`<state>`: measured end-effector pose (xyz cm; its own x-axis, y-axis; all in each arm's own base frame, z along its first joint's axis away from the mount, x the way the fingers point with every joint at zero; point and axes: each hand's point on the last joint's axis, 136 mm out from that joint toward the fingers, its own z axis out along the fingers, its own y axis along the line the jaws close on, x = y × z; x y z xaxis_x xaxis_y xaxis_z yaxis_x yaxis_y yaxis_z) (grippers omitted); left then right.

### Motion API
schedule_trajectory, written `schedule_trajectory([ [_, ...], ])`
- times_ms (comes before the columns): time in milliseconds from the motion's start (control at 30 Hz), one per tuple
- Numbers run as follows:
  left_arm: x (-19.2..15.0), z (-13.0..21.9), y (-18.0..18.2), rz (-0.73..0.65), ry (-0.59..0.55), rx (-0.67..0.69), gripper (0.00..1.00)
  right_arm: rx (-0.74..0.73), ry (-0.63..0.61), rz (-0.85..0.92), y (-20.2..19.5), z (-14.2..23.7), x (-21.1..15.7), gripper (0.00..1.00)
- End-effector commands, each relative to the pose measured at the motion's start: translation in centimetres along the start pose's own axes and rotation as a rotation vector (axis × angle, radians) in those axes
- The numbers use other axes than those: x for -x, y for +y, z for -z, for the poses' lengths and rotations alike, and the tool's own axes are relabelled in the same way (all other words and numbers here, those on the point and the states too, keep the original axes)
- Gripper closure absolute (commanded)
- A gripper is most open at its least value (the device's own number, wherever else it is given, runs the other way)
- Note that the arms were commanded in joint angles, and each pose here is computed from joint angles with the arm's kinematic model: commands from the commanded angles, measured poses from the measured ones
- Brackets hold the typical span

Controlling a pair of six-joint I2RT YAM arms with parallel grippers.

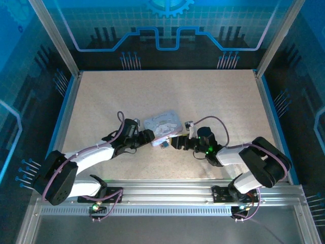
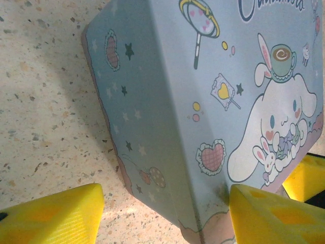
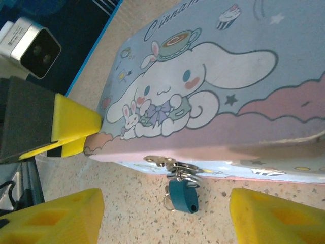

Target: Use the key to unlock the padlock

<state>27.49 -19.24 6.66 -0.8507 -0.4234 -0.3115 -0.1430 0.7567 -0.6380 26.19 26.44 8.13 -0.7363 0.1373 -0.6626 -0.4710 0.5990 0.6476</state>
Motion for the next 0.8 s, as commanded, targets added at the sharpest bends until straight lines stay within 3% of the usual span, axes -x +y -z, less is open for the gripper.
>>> schedule_trajectory([
  [0, -2.4, 0.0, 3.3, 0.024, 0.061, 0.113, 0.33, 0.057, 0.012, 0.035, 0.5, -0.2, -0.2, 0.35],
  [767, -2.6, -0.1, 3.5, 0.036, 0.063, 0.115, 0.33, 0.148, 0.039, 0.037, -0.3, -3.5, -1.7, 0.46],
])
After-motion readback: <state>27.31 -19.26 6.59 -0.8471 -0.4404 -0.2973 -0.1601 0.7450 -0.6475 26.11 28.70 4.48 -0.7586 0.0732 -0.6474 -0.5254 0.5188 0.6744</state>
